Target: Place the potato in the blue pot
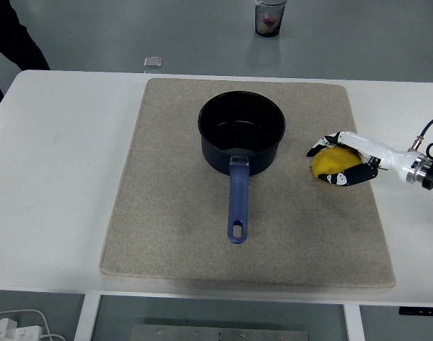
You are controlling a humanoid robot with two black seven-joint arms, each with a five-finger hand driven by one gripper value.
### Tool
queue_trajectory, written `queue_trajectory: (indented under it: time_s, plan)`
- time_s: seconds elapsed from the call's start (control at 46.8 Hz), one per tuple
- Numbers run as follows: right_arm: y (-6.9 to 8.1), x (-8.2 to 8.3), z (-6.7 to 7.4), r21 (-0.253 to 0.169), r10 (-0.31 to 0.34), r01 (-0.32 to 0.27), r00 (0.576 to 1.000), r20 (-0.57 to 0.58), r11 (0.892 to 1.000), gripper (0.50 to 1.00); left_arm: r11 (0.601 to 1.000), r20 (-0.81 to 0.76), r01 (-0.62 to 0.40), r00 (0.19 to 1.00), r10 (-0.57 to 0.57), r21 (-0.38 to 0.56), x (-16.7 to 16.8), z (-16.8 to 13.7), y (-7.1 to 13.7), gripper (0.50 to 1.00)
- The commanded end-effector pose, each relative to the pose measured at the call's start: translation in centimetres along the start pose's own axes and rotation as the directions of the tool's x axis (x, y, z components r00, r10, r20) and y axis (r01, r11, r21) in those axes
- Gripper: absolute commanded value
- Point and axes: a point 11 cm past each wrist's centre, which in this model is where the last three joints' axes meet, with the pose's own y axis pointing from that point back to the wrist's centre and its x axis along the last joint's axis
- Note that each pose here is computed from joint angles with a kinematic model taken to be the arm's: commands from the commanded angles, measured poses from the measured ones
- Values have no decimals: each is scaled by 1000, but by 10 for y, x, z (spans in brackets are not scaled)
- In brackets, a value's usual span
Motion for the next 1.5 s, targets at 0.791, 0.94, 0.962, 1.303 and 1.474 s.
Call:
queue_trajectory:
  time_s: [0.791, 0.94, 0.962, 1.303, 1.474]
  plan:
    - [2, 22, -6, 10, 54, -54, 998, 23, 998, 500, 1000, 2, 0, 1000, 0, 1, 0, 0, 0, 996]
    - [4, 68, -29, 47, 104, -105, 994, 34, 993, 500, 1000, 2, 0, 1000, 0, 1, 0, 0, 0, 996]
    - [5, 75, -32, 52, 110, -112, 993, 37, 992, 500, 1000, 2, 0, 1000, 0, 1, 0, 0, 0, 996]
    - [-11, 138, -95, 131, 141, -142, 990, 16, 981, 500, 1000, 2, 0, 1000, 0, -1, 0, 1, 0, 996]
    - [-51, 131, -130, 175, 97, -96, 995, 5, 980, 500, 1000, 0, 0, 1000, 0, 0, 0, 0, 0, 996]
